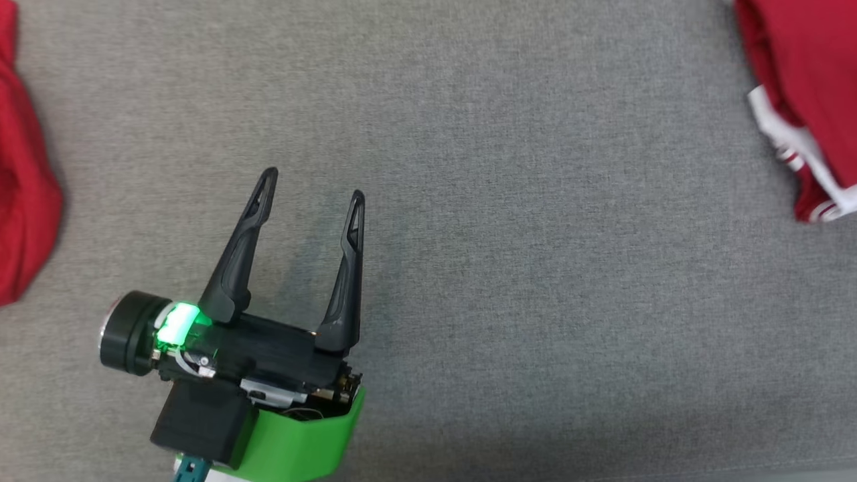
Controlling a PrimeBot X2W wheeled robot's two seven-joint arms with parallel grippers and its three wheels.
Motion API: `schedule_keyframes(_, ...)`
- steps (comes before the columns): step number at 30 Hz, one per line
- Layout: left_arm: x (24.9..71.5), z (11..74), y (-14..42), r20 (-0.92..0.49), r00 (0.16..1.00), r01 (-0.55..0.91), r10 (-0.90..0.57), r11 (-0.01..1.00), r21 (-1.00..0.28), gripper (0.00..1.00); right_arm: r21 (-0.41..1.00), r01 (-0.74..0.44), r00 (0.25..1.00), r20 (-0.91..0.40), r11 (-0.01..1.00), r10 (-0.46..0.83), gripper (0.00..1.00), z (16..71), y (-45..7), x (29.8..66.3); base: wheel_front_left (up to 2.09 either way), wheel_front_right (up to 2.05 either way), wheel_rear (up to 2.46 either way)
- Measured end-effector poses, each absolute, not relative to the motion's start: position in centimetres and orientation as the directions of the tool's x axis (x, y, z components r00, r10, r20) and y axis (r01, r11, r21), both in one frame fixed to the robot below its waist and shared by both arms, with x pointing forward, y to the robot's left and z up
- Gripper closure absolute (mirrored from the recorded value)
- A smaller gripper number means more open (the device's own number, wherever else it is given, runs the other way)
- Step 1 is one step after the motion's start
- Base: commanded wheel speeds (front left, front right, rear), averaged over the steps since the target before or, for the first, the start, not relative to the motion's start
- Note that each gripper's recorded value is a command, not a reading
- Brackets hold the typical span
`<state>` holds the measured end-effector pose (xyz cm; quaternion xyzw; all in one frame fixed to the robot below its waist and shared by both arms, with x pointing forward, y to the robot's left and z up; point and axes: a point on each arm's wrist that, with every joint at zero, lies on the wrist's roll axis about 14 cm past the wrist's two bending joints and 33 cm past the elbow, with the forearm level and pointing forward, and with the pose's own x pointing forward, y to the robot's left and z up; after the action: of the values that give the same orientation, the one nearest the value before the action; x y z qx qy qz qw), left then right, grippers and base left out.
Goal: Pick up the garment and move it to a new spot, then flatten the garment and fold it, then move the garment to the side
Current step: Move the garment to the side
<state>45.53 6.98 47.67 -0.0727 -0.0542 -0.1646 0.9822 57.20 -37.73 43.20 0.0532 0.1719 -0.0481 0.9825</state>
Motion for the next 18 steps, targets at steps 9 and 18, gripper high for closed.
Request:
schedule_keyframes(9, 47.0, 46.6, 5.1, 0.165, 0.910, 0.400, -0.380, 0.910, -0.113, 0.00, -0.017, 0.281, 0.903, -0.334, 0.960, -0.271, 1.00, 43.1, -44.7, 57.5, 0.00, 0.00, 0.00)
schedule_keyframes(18, 47.0, 45.1, 5.2, 0.126, 0.919, 0.387, -0.373, 0.915, -0.115, 0.00, -0.098, 0.366, 0.861, -0.342, 0.926, -0.376, 0.00, 42.9, -48.3, 57.1, 0.00, 0.00, 0.00)
